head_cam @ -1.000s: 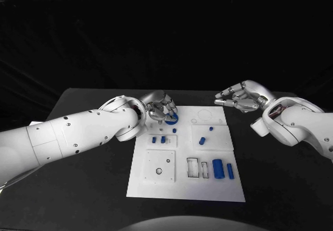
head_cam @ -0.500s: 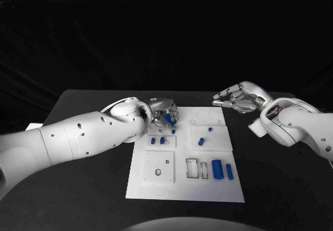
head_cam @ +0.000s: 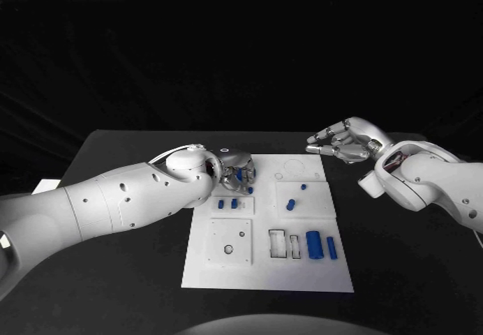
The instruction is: Assemble the parts on the task board
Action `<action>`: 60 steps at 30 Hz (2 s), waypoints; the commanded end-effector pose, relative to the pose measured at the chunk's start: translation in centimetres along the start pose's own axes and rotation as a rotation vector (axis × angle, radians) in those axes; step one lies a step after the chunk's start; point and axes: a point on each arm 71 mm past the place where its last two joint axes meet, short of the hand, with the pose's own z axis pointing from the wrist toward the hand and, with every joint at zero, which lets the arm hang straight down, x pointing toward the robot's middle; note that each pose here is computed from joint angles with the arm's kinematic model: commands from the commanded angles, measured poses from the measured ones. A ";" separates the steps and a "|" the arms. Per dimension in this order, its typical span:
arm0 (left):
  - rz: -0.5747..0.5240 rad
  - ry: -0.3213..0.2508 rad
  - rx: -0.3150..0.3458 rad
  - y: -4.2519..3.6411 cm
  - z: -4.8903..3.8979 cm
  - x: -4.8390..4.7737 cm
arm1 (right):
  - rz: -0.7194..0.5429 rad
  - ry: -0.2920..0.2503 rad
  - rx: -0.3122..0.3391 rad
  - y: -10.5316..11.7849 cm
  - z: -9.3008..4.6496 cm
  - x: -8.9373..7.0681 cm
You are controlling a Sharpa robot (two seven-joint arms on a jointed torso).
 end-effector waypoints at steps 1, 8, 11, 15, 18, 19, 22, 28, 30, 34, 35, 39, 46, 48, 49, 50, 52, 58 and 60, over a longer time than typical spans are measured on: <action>0.027 0.027 -0.001 -0.11 0.10 0.23 | 0.002 0.013 -0.012 0.1 0.0 0.2; 0.025 0.022 0.002 -0.25 0.24 0.27 | 0.002 0.014 -0.012 0.1 0.0 0.2; 0.024 0.022 0.003 -0.31 0.30 0.34 | 0.002 0.015 -0.013 0.1 0.0 0.2; 0.022 0.021 0.006 -0.42 0.38 0.46 | 0.003 0.016 -0.013 0.1 0.0 0.2; 0.019 0.022 0.009 -0.55 0.45 0.53 | 0.003 0.016 -0.013 0.2 0.1 0.2; 0.018 0.022 0.010 -0.59 0.46 0.55 | 0.003 0.016 -0.013 0.2 0.1 0.2; 0.017 0.026 0.011 -0.68 0.51 0.61 | 0.003 0.017 -0.013 0.2 0.1 0.3; 0.017 0.042 0.009 -0.70 0.55 0.78 | 0.003 0.017 -0.013 0.2 0.1 0.3; 0.016 0.046 0.008 -0.69 0.55 0.81 | 0.003 0.017 -0.013 0.2 0.0 0.3; 0.015 0.052 0.007 -0.69 0.56 0.88 | 0.003 0.018 -0.013 0.2 0.0 0.3; 0.014 0.054 0.006 -0.70 0.56 0.90 | 0.003 0.018 -0.013 0.2 0.0 0.3; 0.013 0.058 0.006 -0.74 0.58 0.95 | 0.003 0.018 -0.013 0.2 0.1 0.3; 0.010 0.059 0.004 -0.76 0.64 1.02 | 0.004 0.018 -0.014 0.2 0.1 0.3; 0.010 0.059 0.003 -0.76 0.66 1.05 | 0.004 0.018 -0.014 0.2 0.1 0.3; 0.010 0.060 0.003 -0.76 0.67 1.07 | 0.004 0.018 -0.014 0.2 0.1 0.3; 0.010 0.060 0.002 -0.77 0.68 1.08 | 0.004 0.018 -0.014 0.2 0.1 0.3; 0.009 0.061 0.002 -0.79 0.70 1.12 | 0.004 0.018 -0.014 0.2 0.1 0.3; 0.005 0.065 0.007 -0.92 0.76 1.23 | 0.004 0.019 -0.015 0.2 0.1 0.3; 0.003 0.068 0.010 -0.99 0.78 1.28 | 0.004 0.019 -0.015 0.2 0.1 0.3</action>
